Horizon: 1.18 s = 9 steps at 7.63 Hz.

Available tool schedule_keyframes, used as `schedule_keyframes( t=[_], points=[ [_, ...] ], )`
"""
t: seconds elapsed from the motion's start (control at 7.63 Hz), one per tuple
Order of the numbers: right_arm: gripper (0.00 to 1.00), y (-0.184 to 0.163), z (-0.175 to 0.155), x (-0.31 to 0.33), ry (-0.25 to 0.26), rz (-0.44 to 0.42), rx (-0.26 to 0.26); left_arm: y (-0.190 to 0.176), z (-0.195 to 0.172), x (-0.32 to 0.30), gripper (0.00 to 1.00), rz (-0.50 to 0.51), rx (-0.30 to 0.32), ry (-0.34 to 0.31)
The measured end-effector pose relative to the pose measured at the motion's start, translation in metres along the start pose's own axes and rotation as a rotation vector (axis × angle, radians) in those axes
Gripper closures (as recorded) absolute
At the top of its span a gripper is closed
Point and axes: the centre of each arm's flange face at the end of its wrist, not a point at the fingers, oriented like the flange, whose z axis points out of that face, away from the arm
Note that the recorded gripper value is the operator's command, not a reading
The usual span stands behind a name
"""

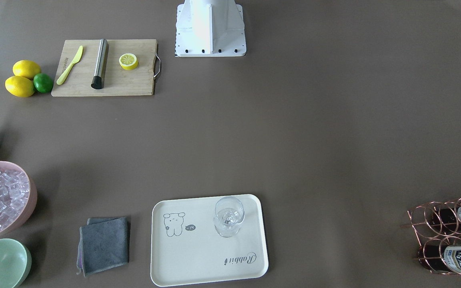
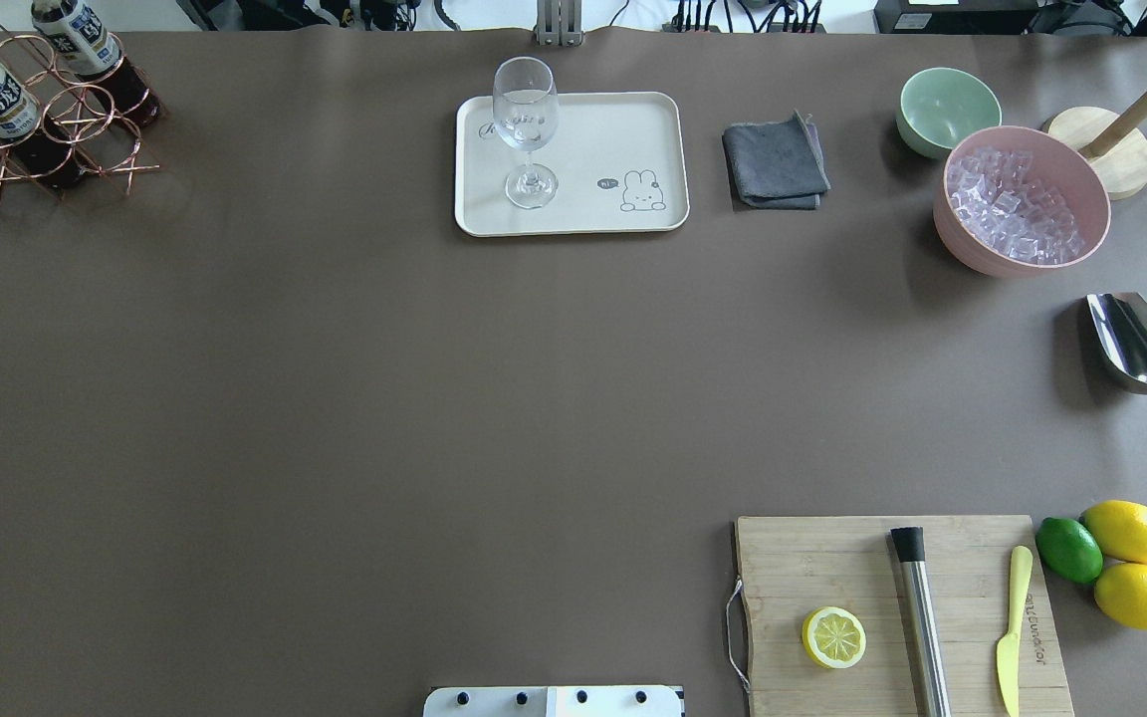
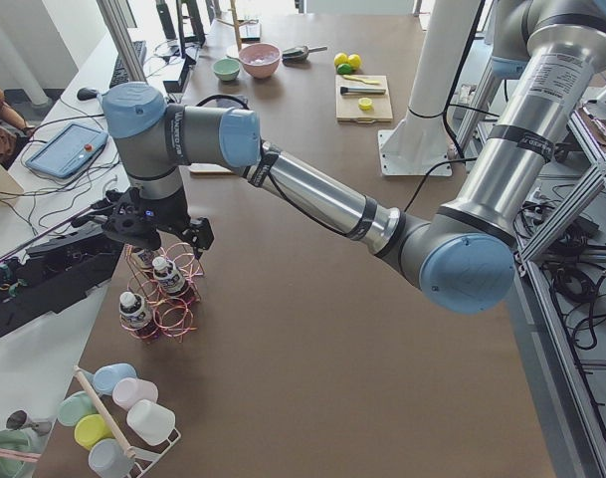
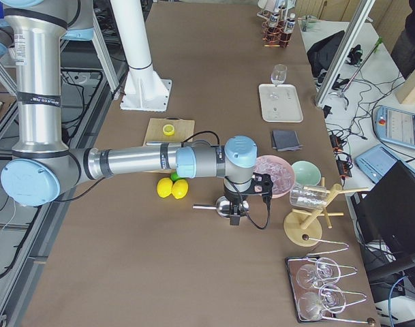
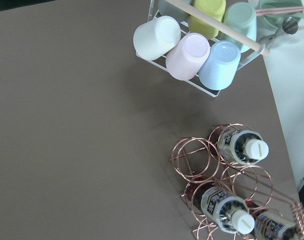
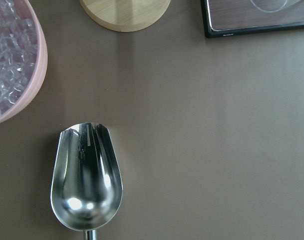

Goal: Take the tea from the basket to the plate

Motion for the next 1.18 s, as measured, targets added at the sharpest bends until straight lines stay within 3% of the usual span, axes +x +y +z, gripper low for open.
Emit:
schedule_keyframes(
  t=[0.26, 0.66, 1.18],
  points=[
    [0.00, 0.000, 0.000, 0.000, 0.000, 0.000, 0.000, -0.014, 0.019, 0.053, 0.01, -0.082, 0.000, -0.009],
    [0.00, 0.000, -0.001, -0.001, -0.001, -0.003, 0.002, 0.005, 0.047, 0.087, 0.02, -0.168, 0.002, 0.006],
    [0.00, 0.002, -0.003, 0.000, -0.007, 0.002, 0.005, 0.026, 0.068, 0.119, 0.02, -0.205, -0.002, 0.019]
  ],
)
